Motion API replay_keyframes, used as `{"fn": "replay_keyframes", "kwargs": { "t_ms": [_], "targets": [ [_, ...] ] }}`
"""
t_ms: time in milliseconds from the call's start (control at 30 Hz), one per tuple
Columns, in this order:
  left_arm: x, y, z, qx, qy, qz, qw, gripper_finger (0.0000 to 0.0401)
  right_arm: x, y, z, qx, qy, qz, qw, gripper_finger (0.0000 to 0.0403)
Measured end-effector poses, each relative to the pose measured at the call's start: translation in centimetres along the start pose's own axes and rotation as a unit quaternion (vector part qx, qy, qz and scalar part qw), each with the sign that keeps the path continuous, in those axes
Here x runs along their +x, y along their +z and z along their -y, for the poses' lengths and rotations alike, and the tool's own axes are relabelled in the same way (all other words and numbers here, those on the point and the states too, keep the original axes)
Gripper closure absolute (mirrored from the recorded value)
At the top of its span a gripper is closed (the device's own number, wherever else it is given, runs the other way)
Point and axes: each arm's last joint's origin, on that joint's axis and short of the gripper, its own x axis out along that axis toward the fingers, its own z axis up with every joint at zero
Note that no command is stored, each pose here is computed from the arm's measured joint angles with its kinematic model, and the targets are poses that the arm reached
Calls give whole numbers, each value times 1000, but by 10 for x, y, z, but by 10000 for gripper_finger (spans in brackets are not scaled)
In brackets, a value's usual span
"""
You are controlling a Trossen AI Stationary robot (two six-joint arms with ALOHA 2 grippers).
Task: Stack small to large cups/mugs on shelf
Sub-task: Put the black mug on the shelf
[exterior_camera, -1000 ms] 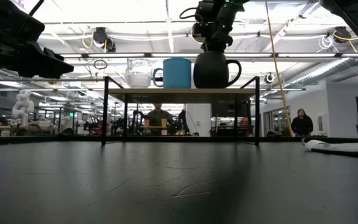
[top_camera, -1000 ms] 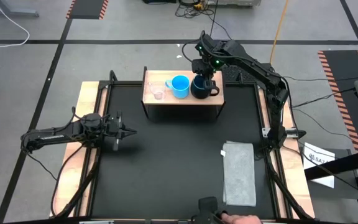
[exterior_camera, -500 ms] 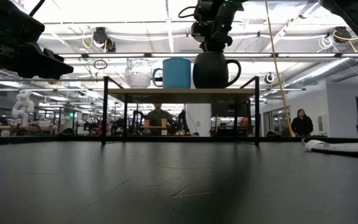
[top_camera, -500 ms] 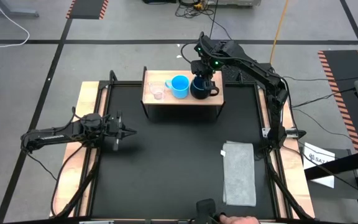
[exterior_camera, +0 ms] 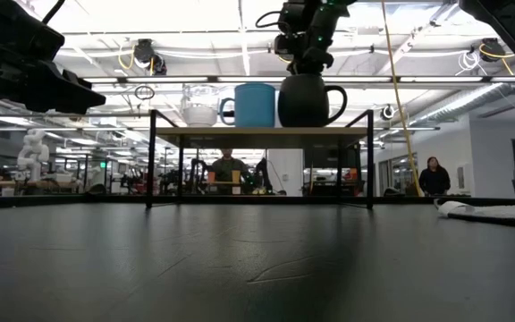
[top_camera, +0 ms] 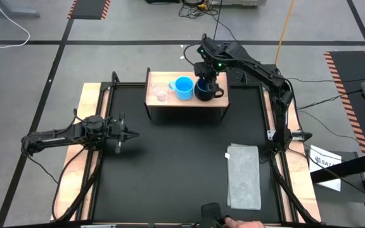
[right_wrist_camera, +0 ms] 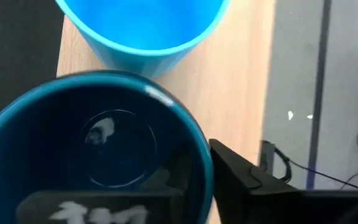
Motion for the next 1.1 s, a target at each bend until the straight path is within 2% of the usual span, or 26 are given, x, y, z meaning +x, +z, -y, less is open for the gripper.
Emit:
{"fn": "replay_keyframes", "kwargs": {
  "t_ms": [267,467,767,1100],
  "targets": [
    [0,0,0,0,0,-1,1000,375,1,1,0,7,1,4,1000,282],
    [0,-1,0,0,-1,-3,1000,375,-12,1,-1,5,-12,20,1000,249],
    [0,0,0,2,-6,-1,1000,375,-36,0,-6,15,-30,42,999,243],
    [0,0,0,2,-6,-1,1000,375,-36,-1,-6,18,-27,41,999,243]
  ]
}}
